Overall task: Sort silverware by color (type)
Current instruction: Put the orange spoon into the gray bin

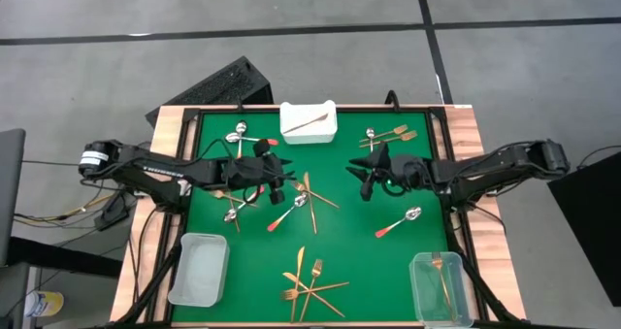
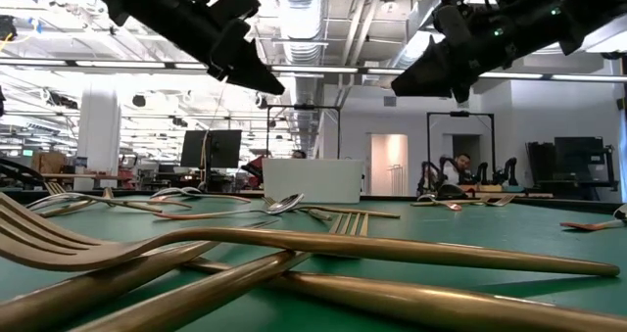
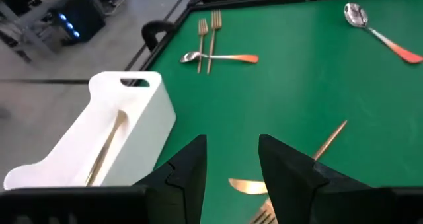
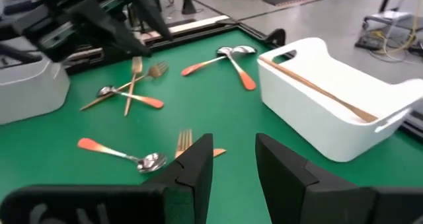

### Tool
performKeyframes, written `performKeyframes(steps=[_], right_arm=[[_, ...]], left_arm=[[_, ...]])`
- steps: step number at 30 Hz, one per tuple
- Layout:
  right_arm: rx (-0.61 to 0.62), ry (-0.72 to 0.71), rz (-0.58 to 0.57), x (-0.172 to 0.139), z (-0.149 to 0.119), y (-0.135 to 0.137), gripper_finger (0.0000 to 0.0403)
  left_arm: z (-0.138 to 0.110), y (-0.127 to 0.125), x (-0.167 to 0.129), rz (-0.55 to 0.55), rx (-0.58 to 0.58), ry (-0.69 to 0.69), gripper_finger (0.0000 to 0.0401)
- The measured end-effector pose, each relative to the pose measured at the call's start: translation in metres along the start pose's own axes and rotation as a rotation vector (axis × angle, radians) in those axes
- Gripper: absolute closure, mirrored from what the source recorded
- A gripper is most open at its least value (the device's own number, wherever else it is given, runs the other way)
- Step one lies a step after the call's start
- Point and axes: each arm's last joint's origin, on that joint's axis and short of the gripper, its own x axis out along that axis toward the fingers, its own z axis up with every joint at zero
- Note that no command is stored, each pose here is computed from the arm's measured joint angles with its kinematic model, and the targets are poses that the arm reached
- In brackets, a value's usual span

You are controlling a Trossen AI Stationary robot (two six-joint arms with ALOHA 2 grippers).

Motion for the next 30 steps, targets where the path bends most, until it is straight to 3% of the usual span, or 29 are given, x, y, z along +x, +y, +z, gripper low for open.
performKeyframes(steps=[4, 9, 20, 26, 30], right_arm=[[0.016, -0.002, -0.022, 0.002, 0.001, -0.005, 0.0267], [0.048, -0.017, -0.043, 0.003, 0.003, -0.009, 0.0267], [0.080, -0.017, -0.078, 0.004, 0.003, -0.014, 0.0267], [0.082, -0.016, -0.076, 0.004, 0.003, -0.013, 0.0267], [0.090, -0.017, -0.076, 0.004, 0.003, -0.013, 0.0267]], left_arm=[[-0.004, 0.009, 0.003, 0.031, -0.009, 0.040, 0.0276], [-0.014, 0.019, 0.006, 0.068, -0.116, 0.128, 0.0276], [-0.033, 0.024, 0.002, 0.186, -0.201, 0.308, 0.0276], [-0.032, 0.021, 0.002, 0.176, -0.239, 0.297, 0.0276], [-0.036, 0.013, 0.006, 0.084, -0.237, 0.174, 0.0276]])
